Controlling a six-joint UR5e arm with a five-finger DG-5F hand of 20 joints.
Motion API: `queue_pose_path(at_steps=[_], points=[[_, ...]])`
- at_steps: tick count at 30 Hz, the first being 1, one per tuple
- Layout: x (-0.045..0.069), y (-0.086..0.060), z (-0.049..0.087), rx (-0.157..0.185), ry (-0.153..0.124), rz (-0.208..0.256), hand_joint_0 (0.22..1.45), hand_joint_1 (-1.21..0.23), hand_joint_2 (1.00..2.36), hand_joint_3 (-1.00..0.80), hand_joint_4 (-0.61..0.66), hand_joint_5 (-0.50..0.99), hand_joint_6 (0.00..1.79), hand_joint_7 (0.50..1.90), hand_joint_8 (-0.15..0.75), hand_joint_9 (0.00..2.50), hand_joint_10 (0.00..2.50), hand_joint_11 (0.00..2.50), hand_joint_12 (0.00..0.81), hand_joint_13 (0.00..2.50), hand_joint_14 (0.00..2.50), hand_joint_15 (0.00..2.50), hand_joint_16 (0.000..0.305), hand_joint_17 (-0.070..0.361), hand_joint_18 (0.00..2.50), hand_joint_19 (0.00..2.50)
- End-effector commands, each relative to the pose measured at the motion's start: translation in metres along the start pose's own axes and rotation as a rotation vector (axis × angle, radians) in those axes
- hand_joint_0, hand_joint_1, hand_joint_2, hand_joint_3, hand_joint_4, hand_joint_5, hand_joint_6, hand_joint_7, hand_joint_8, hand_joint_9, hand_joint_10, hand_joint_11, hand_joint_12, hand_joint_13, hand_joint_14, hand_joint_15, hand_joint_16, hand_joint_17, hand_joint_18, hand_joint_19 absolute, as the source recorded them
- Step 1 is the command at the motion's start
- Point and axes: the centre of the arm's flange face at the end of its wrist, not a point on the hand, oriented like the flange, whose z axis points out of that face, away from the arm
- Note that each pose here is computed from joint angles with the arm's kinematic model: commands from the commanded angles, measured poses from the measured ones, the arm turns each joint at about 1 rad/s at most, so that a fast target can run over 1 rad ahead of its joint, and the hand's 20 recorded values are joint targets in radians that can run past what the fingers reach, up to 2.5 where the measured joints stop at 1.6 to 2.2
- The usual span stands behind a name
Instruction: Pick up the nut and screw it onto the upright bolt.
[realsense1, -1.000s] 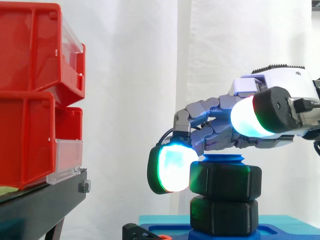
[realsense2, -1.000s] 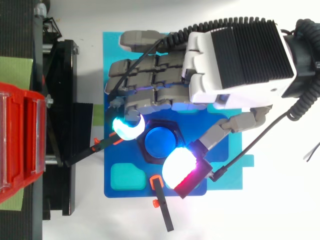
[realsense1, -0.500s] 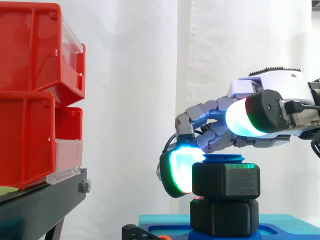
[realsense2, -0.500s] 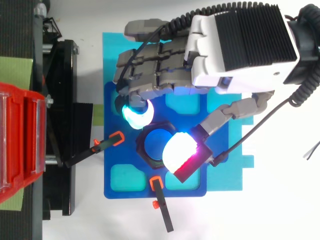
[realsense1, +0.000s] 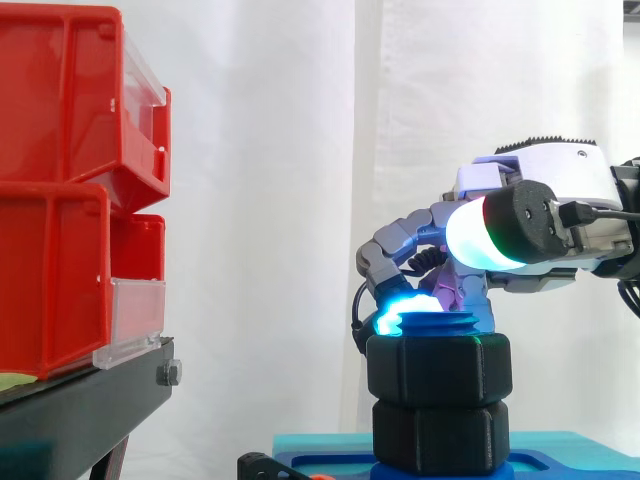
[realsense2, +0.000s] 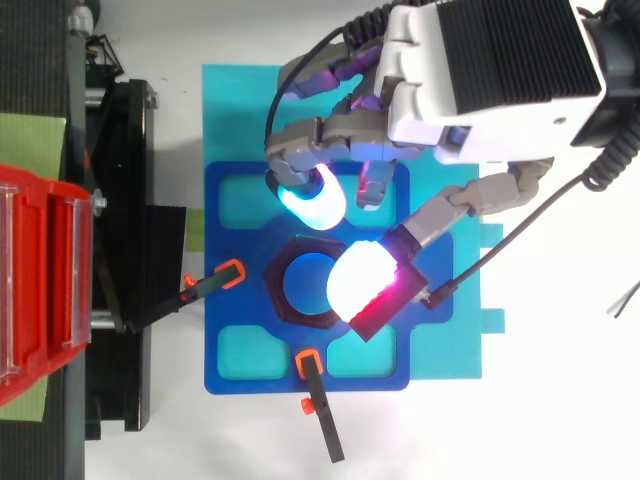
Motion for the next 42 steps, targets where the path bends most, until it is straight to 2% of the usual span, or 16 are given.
queue_pose_path(at_steps=[1, 5, 8, 10, 11, 13, 15, 17, 20, 22, 26, 28, 34, 42], points=[[-0.001, -0.003, -0.001, 0.003, -0.002, 0.0, 0.53, -0.31, 1.0, -0.5, 0.11, 0.1, 0.54, 1.38, 0.18, 1.71, 0.0, 0.06, 0.159, 1.22, 0.0, 0.0, 0.006, 0.014, 0.74, 0.0], [-0.003, -0.004, -0.002, 0.004, -0.004, -0.001, 0.53, -0.31, 1.0, -0.5, 0.1, 0.09, 0.55, 1.37, 0.177, 1.78, 0.0, 0.12, 0.156, 1.26, 0.0, 0.0, 0.005, 0.011, 0.8, 0.0], [-0.005, -0.004, 0.0, -0.001, -0.007, -0.001, 0.52, -0.3, 1.0, -0.5, 0.11, 0.09, 0.5, 1.44, 0.234, 1.69, 0.0, 0.11, 0.177, 1.21, 0.0, 0.0, 0.008, 0.019, 0.71, 0.0], [-0.011, -0.002, 0.001, -0.009, -0.017, -0.005, 0.52, -0.29, 1.0, -0.5, 0.16, 0.03, 0.5, 1.25, 0.269, 1.56, 0.0, 0.1, 0.207, 1.1, 0.0, 0.0, 0.011, 0.025, 0.62, 0.0], [-0.019, -0.002, 0.004, -0.015, -0.03, -0.013, 0.51, -0.29, 1.0, -0.5, 0.2, 0.0, 0.5, 1.16, 0.273, 1.48, 0.0, 0.08, 0.217, 1.06, 0.0, 0.0, 0.012, 0.028, 0.6, 0.0], [-0.025, -0.002, 0.006, -0.022, -0.039, -0.026, 0.51, -0.29, 1.0, -0.5, 0.25, -0.03, 0.5, 1.03, 0.279, 1.42, 0.0, 0.07, 0.233, 0.99, 0.0, 0.0, 0.015, 0.033, 0.56, 0.0], [-0.029, -0.001, 0.007, -0.03, -0.045, -0.04, 0.5, -0.29, 1.0, -0.5, 0.26, -0.08, 0.5, 0.9, 0.275, 1.31, 0.0, 0.04, 0.246, 0.92, 0.0, 0.0, 0.018, 0.04, 0.5, 0.0], [-0.031, -0.002, 0.007, -0.039, -0.044, -0.052, 0.5, -0.3, 1.0, -0.5, 0.25, -0.1, 0.5, 0.85, 0.28, 1.25, 0.0, 0.02, 0.251, 0.88, 0.0, 0.0, 0.02, 0.044, 0.45, 0.0], [-0.03, -0.001, 0.007, -0.043, -0.044, -0.054, 0.49, -0.3, 1.0, -0.5, 0.21, -0.12, 0.5, 0.74, 0.269, 1.12, 0.0, 0.0, 0.258, 0.78, 0.0, 0.0, 0.022, 0.051, 0.41, 0.0], [-0.028, 0.003, 0.009, -0.048, -0.042, -0.055, 0.48, -0.3, 1.0, -0.5, 0.18, -0.15, 0.5, 0.67, 0.249, 0.93, 0.0, 0.0, 0.278, 0.68, 0.0, 0.0, 0.027, 0.06, 0.34, 0.0], [-0.024, 0.01, 0.011, -0.055, -0.034, -0.053, 0.48, -0.3, 1.0, -0.5, 0.16, -0.16, 0.5, 0.62, 0.239, 0.81, 0.0, 0.0, 0.287, 0.56, 0.0, 0.0, 0.029, 0.065, 0.22, 0.0], [-0.021, 0.015, 0.012, -0.058, -0.023, -0.051, 0.47, -0.31, 1.0, -0.5, 0.13, -0.18, 0.5, 0.57, 0.224, 0.68, 0.0, 0.0, 0.29, 0.45, 0.0, 0.0, 0.031, 0.069, 0.07, 0.0], [-0.013, 0.026, 0.015, -0.066, 0.001, -0.044, 0.46, -0.31, 1.0, -0.5, 0.08, -0.2, 0.5, 0.53, 0.207, 0.41, 0.0, 0.0, 0.308, 0.19, 0.0, 0.0, 0.036, 0.081, 0.0, 0.0], [-0.01, 0.033, 0.017, -0.074, 0.006, -0.043, 0.45, -0.28, 1.0, -0.5, 0.04, -0.23, 0.5, 0.52, 0.169, 0.15, 0.0, 0.0, 0.306, 0.0, 0.0, 0.0, 0.039, 0.088, 0.0, 0.0]])
